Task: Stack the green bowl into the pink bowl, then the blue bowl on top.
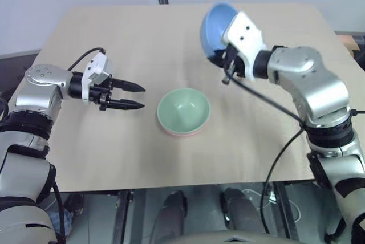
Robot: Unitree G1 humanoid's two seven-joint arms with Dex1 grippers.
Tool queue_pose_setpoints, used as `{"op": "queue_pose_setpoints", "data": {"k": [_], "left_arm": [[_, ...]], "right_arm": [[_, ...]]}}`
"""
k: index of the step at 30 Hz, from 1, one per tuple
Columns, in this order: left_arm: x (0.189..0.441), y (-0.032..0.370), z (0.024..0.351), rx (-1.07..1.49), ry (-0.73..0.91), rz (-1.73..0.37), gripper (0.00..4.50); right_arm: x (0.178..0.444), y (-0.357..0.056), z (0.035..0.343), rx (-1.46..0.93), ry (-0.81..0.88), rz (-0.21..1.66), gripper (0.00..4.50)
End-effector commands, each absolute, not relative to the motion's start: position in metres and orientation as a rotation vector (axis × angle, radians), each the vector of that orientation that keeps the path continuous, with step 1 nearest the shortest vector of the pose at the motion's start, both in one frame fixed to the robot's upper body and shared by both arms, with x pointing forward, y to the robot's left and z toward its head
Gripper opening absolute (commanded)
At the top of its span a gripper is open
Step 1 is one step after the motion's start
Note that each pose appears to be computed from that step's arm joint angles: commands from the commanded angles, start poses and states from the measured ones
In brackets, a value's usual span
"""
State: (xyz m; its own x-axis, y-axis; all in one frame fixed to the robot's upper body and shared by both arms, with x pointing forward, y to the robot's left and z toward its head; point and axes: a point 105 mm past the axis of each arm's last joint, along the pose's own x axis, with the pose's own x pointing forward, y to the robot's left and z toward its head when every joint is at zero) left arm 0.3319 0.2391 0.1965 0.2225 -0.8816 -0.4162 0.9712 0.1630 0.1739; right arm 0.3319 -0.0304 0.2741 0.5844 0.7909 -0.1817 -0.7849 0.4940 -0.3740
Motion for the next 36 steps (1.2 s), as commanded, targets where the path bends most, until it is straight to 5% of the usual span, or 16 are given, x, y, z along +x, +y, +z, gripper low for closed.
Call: {"op": "queue_pose_setpoints", "data": {"k": [1, 9, 36], "left_arm": [[0.334, 0.242, 0.208, 0.475, 0.209, -1.323, 2.89], [0.335, 0.241, 0.212, 0.466, 0.202, -1.321, 2.89], [0.323, 0.267, 0.243, 0.419, 0.142, -1.227, 2.89]], "right_arm": [[0.300, -0.011, 0.284, -0.315, 0.017, 1.122, 0.04], [0.251, 0.013, 0.254, -0.272, 0.208, 1.356, 0.04], [0.259, 0.007, 0.236, -0.339, 0.272, 1.341, 0.04]]}}
